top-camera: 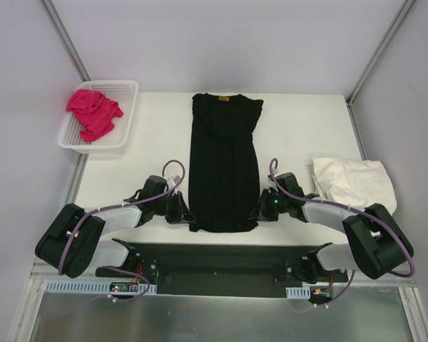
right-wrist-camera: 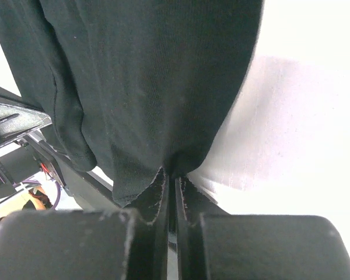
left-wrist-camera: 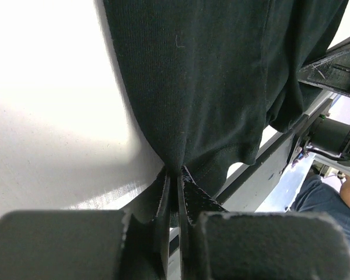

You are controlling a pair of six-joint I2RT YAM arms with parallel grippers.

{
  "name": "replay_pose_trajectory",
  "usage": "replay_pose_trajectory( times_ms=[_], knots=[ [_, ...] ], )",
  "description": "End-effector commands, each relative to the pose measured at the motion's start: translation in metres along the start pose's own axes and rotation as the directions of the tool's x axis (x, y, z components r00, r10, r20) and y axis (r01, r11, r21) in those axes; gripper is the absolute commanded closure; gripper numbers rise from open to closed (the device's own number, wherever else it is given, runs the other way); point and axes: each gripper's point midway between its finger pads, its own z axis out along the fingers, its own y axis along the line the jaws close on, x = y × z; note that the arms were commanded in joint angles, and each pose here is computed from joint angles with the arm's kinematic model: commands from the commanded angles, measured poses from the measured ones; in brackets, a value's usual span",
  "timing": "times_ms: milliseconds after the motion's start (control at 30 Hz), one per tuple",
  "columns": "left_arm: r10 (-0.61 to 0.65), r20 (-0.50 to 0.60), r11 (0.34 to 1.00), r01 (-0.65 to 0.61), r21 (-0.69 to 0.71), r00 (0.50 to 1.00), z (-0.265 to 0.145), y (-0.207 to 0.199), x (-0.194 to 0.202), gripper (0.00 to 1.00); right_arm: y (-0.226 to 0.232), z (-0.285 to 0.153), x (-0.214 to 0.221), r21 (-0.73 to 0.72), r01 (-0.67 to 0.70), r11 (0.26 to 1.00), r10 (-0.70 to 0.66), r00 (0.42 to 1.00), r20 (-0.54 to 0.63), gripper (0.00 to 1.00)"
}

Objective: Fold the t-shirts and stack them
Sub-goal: Grab the bottom of the folded rectangular tshirt with both arms

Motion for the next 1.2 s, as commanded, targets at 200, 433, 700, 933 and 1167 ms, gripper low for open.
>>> replay_pose_trajectory(
  times_ms=[200,433,700,933,1167],
  knots=[
    [0.021,-0.031,0.998,-0.022,-0.050,0.999,0.003,0.012,0.005,1.00,-0.028,0.004,0.011,0.100,-0.003,0.995,0.004,1.000,-0.016,1.00],
    [0.050,-0.013,0.999,-0.051,-0.008,0.999,0.000,-0.005,-0.004,1.00,-0.021,-0.001,0.007,0.084,0.004,0.996,-0.004,1.000,0.001,0.99],
    [0.168,0.047,0.986,-0.167,-0.030,0.985,-0.009,-0.032,-0.040,1.00,-0.017,-0.008,-0.009,0.111,0.038,0.993,-0.043,0.998,0.038,0.99],
    [0.209,0.045,0.978,-0.207,-0.037,0.977,-0.005,-0.045,-0.060,1.00,-0.005,-0.010,-0.037,0.094,0.062,0.994,-0.069,0.995,0.076,0.99],
    [0.255,0.093,0.967,-0.254,-0.027,0.962,-0.010,-0.064,-0.079,1.00,0.015,-0.019,-0.074,0.078,0.099,0.992,-0.108,0.986,0.124,1.00]
  ],
)
